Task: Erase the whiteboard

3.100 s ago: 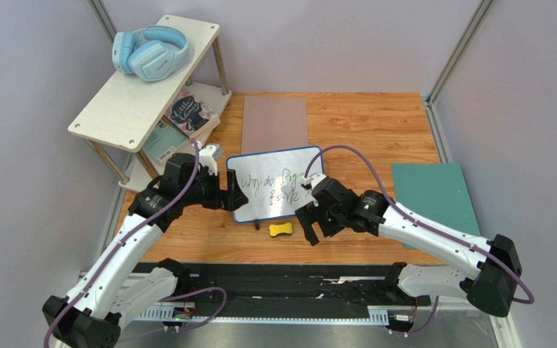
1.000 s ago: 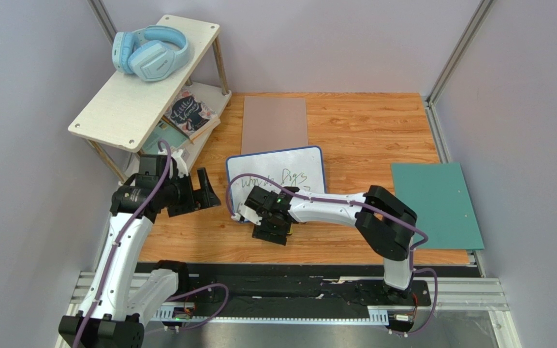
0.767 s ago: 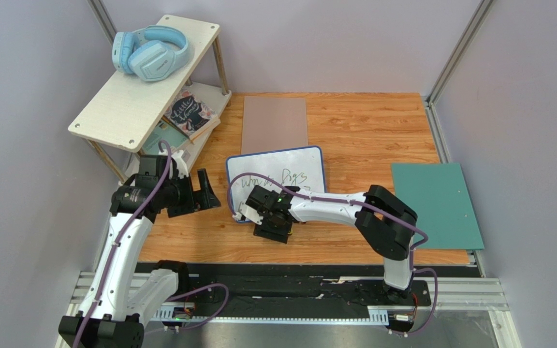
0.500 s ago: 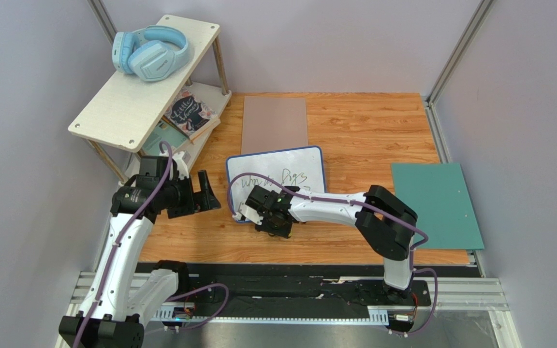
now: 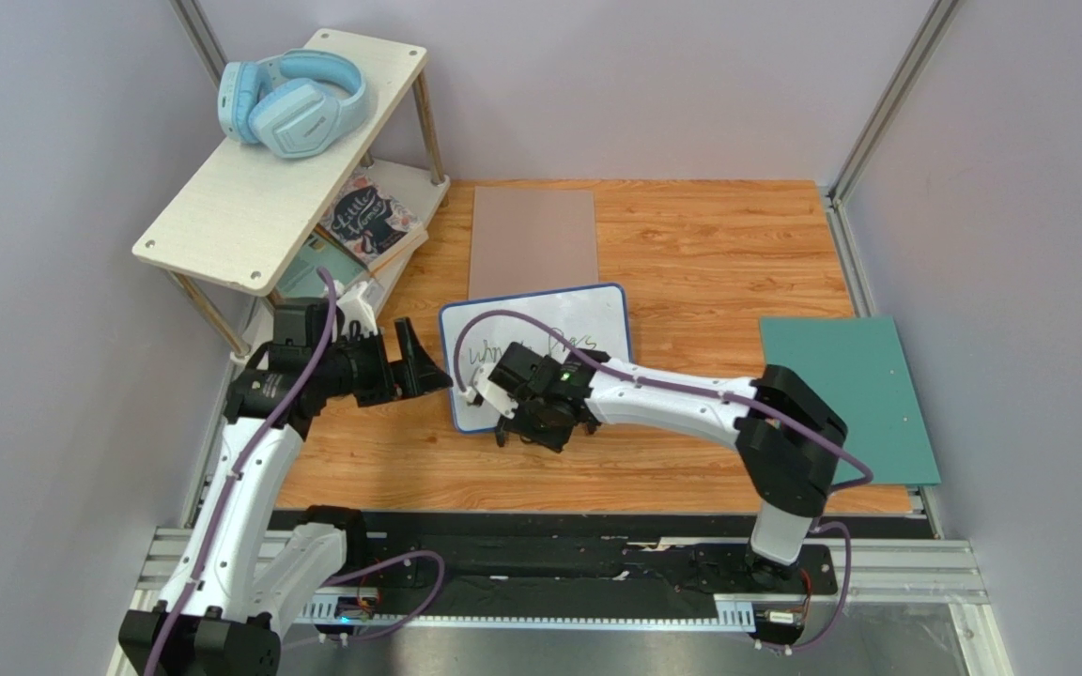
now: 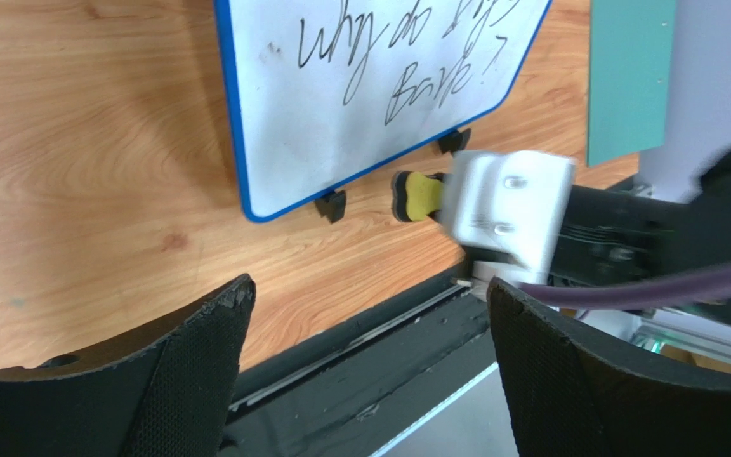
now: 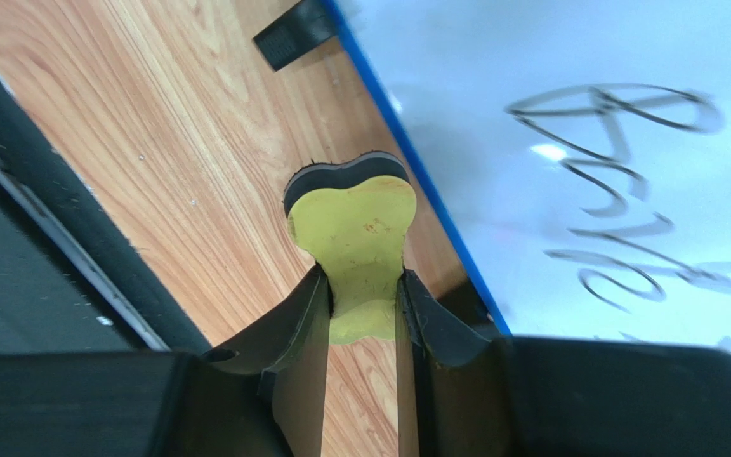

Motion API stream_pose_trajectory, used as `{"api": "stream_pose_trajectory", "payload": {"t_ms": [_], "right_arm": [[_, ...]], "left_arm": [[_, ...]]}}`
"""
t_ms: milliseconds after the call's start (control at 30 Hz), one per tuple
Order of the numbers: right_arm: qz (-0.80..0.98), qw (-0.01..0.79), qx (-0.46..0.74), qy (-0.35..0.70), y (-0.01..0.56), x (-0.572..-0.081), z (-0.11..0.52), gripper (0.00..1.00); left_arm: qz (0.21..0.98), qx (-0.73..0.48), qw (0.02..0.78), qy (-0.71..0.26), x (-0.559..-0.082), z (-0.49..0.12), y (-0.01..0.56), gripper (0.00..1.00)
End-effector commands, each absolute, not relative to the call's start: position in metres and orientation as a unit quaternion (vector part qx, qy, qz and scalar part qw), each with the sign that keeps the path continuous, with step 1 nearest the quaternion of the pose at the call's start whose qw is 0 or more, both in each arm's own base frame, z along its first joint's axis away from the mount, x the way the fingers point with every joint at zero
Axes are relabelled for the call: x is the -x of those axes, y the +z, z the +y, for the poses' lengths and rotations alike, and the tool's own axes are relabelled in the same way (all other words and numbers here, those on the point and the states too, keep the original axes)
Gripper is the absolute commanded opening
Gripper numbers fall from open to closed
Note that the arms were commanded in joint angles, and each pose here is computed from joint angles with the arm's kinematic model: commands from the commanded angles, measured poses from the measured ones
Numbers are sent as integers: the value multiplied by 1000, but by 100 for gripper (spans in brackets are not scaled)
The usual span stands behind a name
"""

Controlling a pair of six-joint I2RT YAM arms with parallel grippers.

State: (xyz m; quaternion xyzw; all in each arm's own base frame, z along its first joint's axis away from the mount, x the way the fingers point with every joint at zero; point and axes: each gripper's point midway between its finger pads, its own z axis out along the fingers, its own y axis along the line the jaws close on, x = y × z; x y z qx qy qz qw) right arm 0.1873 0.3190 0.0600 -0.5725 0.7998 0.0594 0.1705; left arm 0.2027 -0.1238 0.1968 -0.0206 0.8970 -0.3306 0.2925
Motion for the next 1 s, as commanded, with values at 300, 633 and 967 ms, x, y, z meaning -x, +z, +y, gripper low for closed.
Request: {"api": "stream_pose_trajectory", "payload": {"t_ms": [300,633,967], "right_arm": [[855,312,382,163,162,-243,291,1],[856,326,339,215,180,-259,297,1],[858,331,318,231,182,-267,294,1]], "left_arm": [[835,70,415,-354,-295,-126,215,79],[841,118,429,-308,-352,-112,185,71],[823,49,434,-364,-374,-150,163,66]]}}
